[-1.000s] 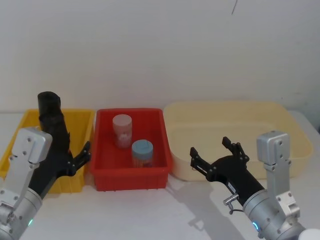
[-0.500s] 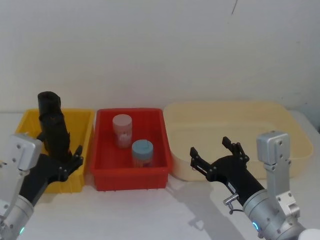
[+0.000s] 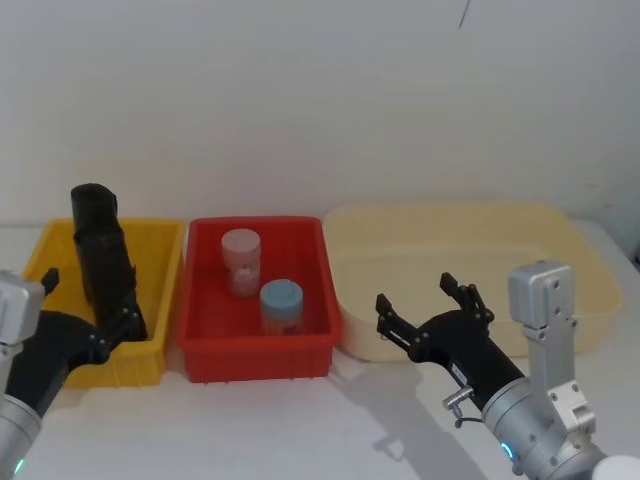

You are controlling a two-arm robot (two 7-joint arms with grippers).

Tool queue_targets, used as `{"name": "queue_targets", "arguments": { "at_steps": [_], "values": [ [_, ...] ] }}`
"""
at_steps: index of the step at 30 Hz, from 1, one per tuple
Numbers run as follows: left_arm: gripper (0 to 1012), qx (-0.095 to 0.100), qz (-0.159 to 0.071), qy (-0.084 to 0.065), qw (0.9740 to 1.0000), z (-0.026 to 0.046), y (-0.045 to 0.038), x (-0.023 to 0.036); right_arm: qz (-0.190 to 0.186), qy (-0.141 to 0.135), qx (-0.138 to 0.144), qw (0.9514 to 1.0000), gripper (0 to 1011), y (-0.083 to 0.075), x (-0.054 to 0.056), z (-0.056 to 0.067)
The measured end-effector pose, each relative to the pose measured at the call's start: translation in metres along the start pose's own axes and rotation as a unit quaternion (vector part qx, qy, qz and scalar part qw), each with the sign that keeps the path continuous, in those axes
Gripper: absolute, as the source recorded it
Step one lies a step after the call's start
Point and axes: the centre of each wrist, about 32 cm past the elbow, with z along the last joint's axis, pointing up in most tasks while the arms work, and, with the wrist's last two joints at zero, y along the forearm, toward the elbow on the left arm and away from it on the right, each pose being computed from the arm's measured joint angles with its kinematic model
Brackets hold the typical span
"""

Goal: Pick up the garbage bag with the one hand and transfer it to the other hand.

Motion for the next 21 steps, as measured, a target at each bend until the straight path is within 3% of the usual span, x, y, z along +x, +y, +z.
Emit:
{"name": "queue_targets", "arguments": {
  "at_steps": [10, 21],
  "values": [
    [1000, -0.01, -0.009, 0.041, 0.9991, -0.0115, -0.0116, 0.0109, 0.0, 0.0, 0.0, 1.0, 1001, 0.0, 0.0, 0.0],
    [1000, -0.017, -0.019, 0.064, 0.9976, -0.02, -0.0294, 0.0195, 0.0, 0.0, 0.0, 1.0, 1001, 0.0, 0.0, 0.0]
  ]
}}
